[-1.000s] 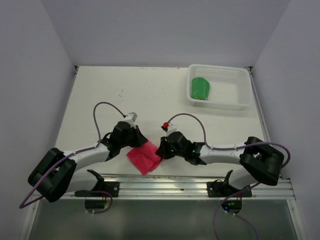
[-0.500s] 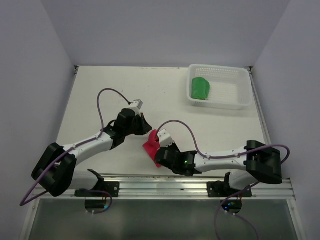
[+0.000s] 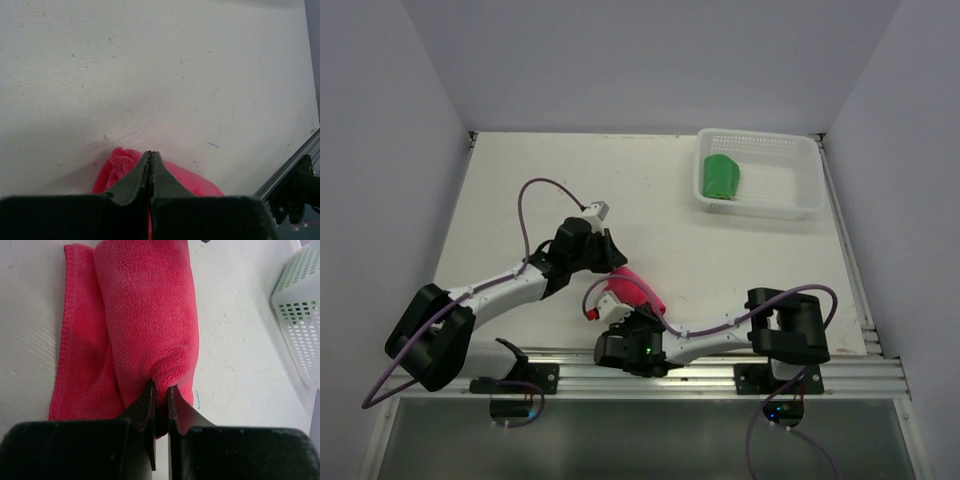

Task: Roll the towels
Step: Roll the towel, then place the rolled towel into the container

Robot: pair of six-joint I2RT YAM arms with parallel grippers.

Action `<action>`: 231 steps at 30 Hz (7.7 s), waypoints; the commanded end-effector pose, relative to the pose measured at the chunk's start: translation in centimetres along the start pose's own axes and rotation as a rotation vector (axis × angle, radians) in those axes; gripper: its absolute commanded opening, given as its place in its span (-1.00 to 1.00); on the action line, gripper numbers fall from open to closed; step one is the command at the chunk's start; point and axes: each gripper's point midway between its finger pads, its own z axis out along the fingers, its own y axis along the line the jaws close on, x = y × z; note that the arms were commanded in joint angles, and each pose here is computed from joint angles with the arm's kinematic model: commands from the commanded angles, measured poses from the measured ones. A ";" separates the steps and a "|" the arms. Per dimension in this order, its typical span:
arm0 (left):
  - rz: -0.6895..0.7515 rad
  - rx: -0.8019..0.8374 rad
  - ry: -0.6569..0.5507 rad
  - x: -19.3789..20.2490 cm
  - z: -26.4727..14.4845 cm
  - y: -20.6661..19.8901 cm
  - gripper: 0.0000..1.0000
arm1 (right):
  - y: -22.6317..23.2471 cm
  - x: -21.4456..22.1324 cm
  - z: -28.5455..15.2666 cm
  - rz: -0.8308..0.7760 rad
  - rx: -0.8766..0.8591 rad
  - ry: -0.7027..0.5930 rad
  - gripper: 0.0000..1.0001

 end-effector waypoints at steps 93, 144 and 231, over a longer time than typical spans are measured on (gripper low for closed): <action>0.061 -0.014 -0.048 0.0 -2.2 -2.3 -1.00 | -1.4 -0.6 0.4 0.410 -0.117 0.020 -0.73; -0.012 -0.035 0.064 8.3 -2.4 2.6 -1.00 | 3.6 -1.9 2.9 0.551 -0.603 0.203 0.81; 0.201 -0.549 -0.148 -12.2 -7.8 12.0 1.00 | -41.8 9.6 26.7 1.155 0.283 0.154 -0.95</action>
